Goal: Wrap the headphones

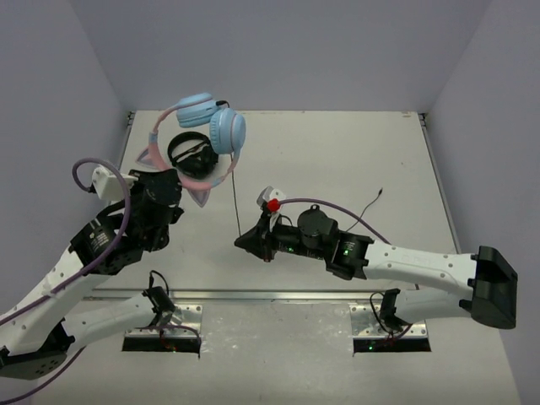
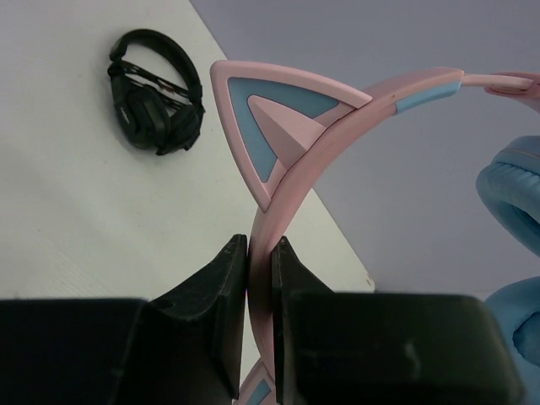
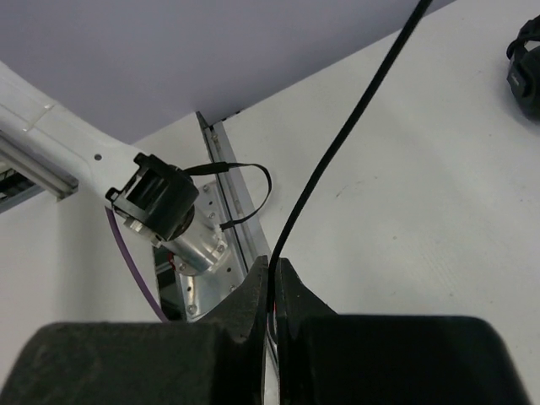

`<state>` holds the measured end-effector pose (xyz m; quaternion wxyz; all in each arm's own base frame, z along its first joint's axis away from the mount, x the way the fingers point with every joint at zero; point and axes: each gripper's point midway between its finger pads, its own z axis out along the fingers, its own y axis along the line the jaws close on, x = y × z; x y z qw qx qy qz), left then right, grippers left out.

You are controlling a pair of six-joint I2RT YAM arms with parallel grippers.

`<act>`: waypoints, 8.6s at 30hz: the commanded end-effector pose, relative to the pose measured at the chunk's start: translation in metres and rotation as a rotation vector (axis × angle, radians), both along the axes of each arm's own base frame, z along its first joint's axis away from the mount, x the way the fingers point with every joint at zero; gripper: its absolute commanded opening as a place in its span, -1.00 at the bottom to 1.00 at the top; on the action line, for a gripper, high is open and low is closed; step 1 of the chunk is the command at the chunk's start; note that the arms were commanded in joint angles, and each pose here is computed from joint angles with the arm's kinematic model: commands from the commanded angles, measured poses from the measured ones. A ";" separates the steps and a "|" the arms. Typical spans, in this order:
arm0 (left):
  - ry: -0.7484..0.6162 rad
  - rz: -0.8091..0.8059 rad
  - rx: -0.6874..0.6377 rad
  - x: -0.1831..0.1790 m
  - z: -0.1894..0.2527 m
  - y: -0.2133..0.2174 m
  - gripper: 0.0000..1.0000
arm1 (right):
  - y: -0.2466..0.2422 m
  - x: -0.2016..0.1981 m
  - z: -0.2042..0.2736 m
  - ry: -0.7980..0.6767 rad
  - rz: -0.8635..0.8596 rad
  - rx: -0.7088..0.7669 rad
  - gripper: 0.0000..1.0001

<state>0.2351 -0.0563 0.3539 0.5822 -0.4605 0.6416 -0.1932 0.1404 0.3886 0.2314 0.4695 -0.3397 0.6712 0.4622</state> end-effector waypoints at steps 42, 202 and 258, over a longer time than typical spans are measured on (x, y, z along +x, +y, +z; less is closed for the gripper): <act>0.399 -1.023 0.768 0.020 -0.235 -0.167 -0.99 | -0.169 0.116 0.031 -0.484 -0.498 -0.719 -0.97; 0.137 -0.488 0.551 0.232 -0.142 -0.076 -0.99 | -0.093 0.029 0.120 -0.496 -0.111 -0.488 -0.97; -0.306 -0.921 0.258 -0.014 0.055 -0.148 -0.99 | -0.144 0.164 0.024 -0.007 -0.308 -0.127 -0.97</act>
